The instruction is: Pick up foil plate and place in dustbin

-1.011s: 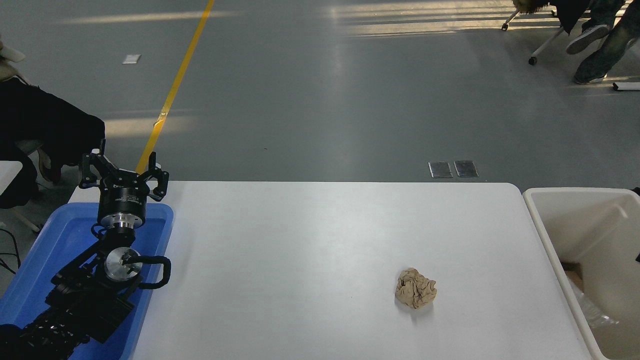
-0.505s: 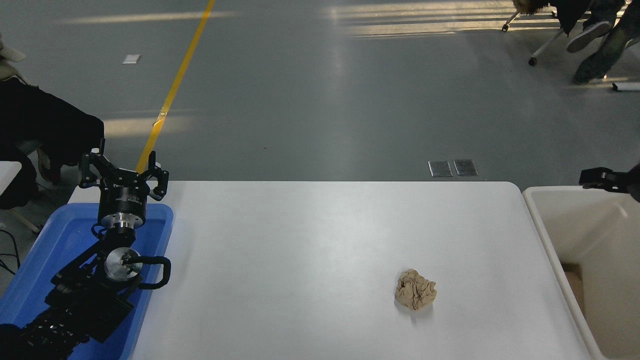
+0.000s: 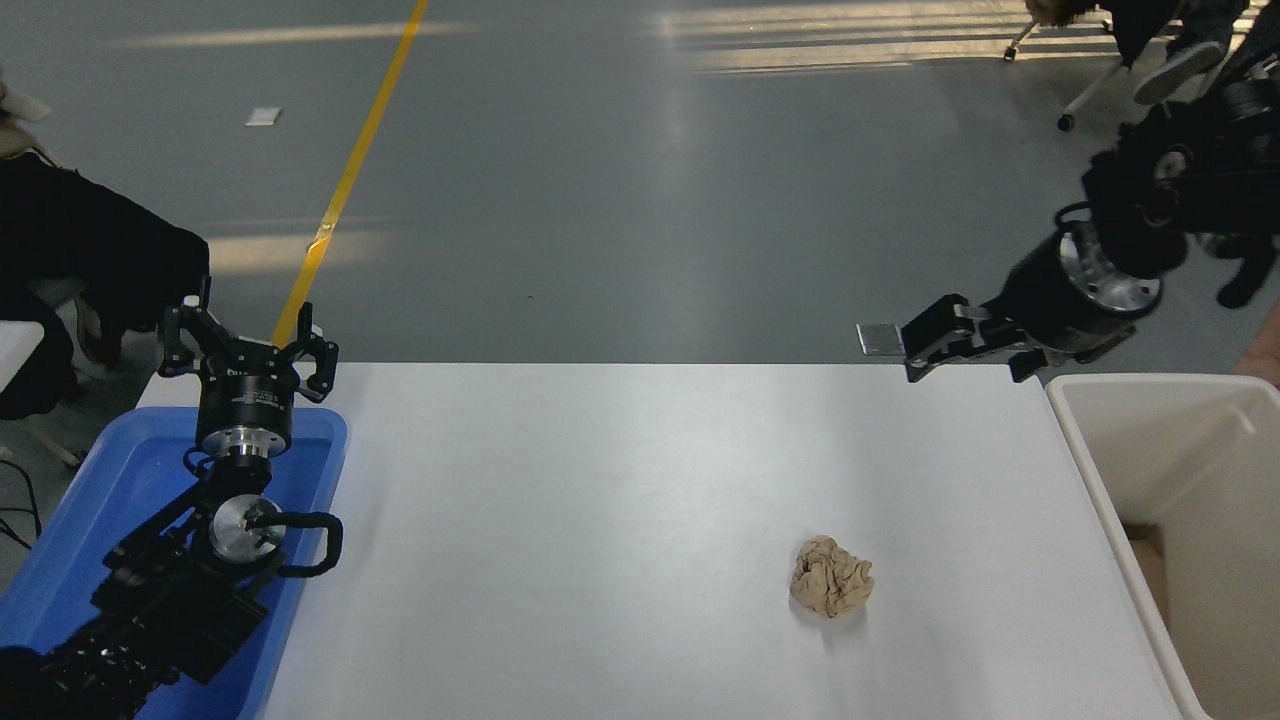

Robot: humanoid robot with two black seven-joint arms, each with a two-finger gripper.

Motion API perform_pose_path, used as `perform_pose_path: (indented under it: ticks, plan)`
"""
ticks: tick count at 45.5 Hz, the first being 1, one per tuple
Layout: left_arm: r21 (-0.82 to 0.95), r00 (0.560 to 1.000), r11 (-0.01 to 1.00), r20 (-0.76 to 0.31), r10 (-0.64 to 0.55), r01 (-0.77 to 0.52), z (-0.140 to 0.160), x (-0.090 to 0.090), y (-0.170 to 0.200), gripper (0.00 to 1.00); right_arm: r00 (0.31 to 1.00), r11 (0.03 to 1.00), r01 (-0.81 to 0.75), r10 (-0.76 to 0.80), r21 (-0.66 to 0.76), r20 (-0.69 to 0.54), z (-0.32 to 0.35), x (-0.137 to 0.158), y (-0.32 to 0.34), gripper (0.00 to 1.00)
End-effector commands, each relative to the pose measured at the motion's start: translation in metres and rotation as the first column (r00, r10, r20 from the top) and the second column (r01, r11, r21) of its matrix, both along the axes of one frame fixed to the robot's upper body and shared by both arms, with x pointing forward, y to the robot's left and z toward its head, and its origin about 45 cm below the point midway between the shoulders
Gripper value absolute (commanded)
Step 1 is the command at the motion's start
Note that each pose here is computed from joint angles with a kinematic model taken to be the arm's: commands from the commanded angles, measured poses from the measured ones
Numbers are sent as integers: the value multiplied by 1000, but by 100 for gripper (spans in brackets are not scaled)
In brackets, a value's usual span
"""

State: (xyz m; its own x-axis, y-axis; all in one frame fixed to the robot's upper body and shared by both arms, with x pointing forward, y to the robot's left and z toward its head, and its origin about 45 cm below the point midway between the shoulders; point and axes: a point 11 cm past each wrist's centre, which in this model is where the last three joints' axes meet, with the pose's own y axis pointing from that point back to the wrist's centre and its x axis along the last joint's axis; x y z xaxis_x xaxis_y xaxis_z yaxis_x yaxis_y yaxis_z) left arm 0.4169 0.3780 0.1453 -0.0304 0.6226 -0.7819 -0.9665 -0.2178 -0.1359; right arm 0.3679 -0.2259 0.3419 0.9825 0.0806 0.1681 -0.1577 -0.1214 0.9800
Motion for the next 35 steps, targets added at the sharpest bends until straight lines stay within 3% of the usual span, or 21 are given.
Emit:
perform_pose_path:
  ticks: [1, 8, 35]
  plan:
    - [-2, 1000, 1000, 0, 3, -3, 0, 0, 0, 99, 992, 998, -49, 45, -31, -114, 15, -31, 29, 100]
    - [-2, 1000, 1000, -1, 3, -3, -1, -1, 1, 99, 992, 997, -72, 68, -35, -106, 32, -46, 34, 100]
    - [-2, 1000, 1000, -1, 3, -3, -1, -1, 1, 99, 994, 999, -36, 35, -7, -108, 29, -42, 24, 100]
